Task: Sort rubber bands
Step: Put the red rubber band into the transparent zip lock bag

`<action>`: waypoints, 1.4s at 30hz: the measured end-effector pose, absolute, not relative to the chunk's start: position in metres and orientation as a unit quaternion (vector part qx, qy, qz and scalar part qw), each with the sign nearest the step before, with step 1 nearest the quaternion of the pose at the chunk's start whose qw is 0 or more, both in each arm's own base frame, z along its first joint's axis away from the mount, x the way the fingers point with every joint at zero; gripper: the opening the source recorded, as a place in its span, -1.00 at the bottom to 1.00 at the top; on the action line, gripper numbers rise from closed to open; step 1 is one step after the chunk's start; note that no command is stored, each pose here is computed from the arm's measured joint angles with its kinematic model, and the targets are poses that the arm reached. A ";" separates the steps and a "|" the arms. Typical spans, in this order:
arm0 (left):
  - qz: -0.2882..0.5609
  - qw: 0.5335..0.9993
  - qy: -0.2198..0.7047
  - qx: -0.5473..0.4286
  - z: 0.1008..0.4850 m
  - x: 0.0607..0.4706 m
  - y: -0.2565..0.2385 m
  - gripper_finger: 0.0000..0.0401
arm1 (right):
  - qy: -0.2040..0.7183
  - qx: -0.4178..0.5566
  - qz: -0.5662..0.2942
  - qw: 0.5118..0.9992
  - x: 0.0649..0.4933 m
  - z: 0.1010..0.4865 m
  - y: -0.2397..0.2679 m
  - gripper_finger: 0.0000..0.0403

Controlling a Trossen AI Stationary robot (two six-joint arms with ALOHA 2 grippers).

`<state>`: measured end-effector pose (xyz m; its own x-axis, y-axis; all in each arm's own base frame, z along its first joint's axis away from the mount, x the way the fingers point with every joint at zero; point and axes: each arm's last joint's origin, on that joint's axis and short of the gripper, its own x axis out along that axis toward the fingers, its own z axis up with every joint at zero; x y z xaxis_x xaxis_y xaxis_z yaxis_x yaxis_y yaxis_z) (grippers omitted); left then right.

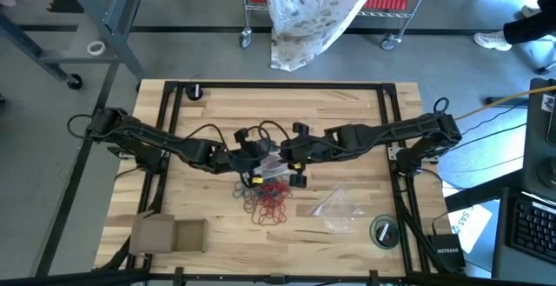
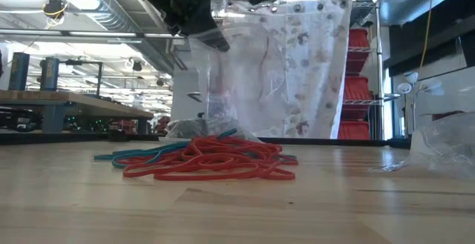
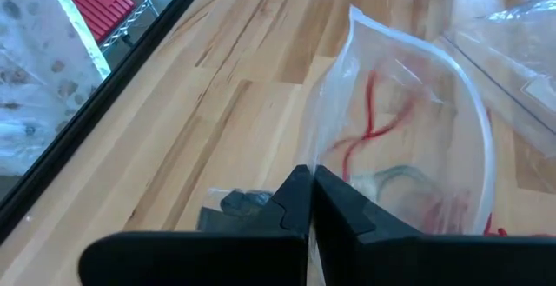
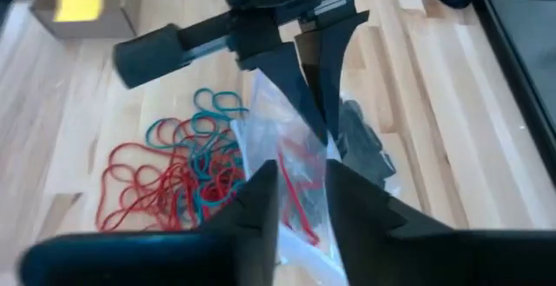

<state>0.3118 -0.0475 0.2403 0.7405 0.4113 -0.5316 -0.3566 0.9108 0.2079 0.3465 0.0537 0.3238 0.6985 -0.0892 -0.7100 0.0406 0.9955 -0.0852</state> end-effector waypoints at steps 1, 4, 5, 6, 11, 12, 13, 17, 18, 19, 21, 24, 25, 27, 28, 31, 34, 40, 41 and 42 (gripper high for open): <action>0.206 0.932 0.296 0.046 0.240 0.312 -0.048 -1.00 | 0.389 -0.031 -0.033 0.920 0.343 0.326 0.053 -0.45; 0.207 0.932 0.295 0.043 0.241 0.311 -0.048 -1.00 | 0.401 -0.035 -0.003 0.915 0.335 0.328 0.060 -0.32; 0.207 0.932 0.295 0.040 0.241 0.311 -0.048 -1.00 | 0.406 -0.044 0.009 0.913 0.333 0.324 0.065 -0.29; 0.208 0.932 0.294 0.037 0.241 0.311 -0.048 -1.00 | 0.409 -0.052 0.024 0.911 0.332 0.318 0.070 -0.28; 0.209 0.932 0.293 0.036 0.241 0.311 -0.047 -1.00 | 0.405 -0.057 0.079 0.909 0.331 0.271 0.094 -0.26; 0.209 0.932 0.294 0.036 0.241 0.311 -0.047 -1.00 | 0.403 -0.055 0.080 0.910 0.330 0.259 0.096 -0.26; 0.209 0.932 0.293 0.036 0.241 0.311 -0.047 -1.00 | 0.395 -0.046 0.079 0.914 0.330 0.247 0.098 -0.26; 0.210 0.932 0.293 0.034 0.241 0.311 -0.047 -1.00 | 0.386 -0.013 0.074 0.919 0.322 0.208 0.098 -0.26; 0.210 0.932 0.293 0.034 0.241 0.311 -0.047 -1.00 | 0.391 -0.006 0.070 0.917 0.319 0.199 0.097 -0.26; 0.210 0.932 0.293 0.033 0.241 0.311 -0.047 -1.00 | 0.401 0.002 0.065 0.914 0.317 0.189 0.096 -0.26; 0.211 0.932 0.293 0.031 0.241 0.311 -0.047 -1.00 | 0.411 0.023 0.052 0.910 0.313 0.175 0.095 -0.26; 0.212 0.932 0.292 0.029 0.241 0.311 -0.047 -1.00 | 0.423 0.053 0.034 0.904 0.313 0.159 0.095 -0.26; 0.212 0.932 0.292 0.027 0.241 0.311 -0.047 -1.00 | 0.433 0.058 0.030 0.899 0.314 0.152 0.095 -0.26; 0.213 0.933 0.290 0.024 0.242 0.311 -0.047 -1.00 | 0.442 0.068 0.022 0.894 0.317 0.140 0.096 -0.26; 0.213 0.933 0.291 0.024 0.242 0.311 -0.047 -1.00 | 0.450 0.074 0.016 0.890 0.318 0.133 0.096 -0.26; 0.213 0.933 0.289 0.023 0.242 0.311 -0.047 -1.00 | 0.466 0.084 -0.011 0.881 0.323 0.119 0.097 -0.26; 0.213 0.933 0.288 0.023 0.242 0.311 -0.047 -1.00 | 0.464 0.088 -0.038 0.881 0.326 0.112 0.097 -0.29; 0.213 0.933 0.288 0.023 0.242 0.311 -0.047 -1.00 | 0.465 0.098 -0.050 0.878 0.328 0.110 0.097 -0.59; 0.213 0.934 0.287 0.022 0.242 0.311 -0.047 -1.00 | 0.465 0.098 -0.051 0.878 0.328 0.110 0.097 -0.66; 0.213 0.934 0.287 0.022 0.242 0.311 -0.047 -1.00 | 0.466 0.097 -0.050 0.878 0.328 0.110 0.097 -0.74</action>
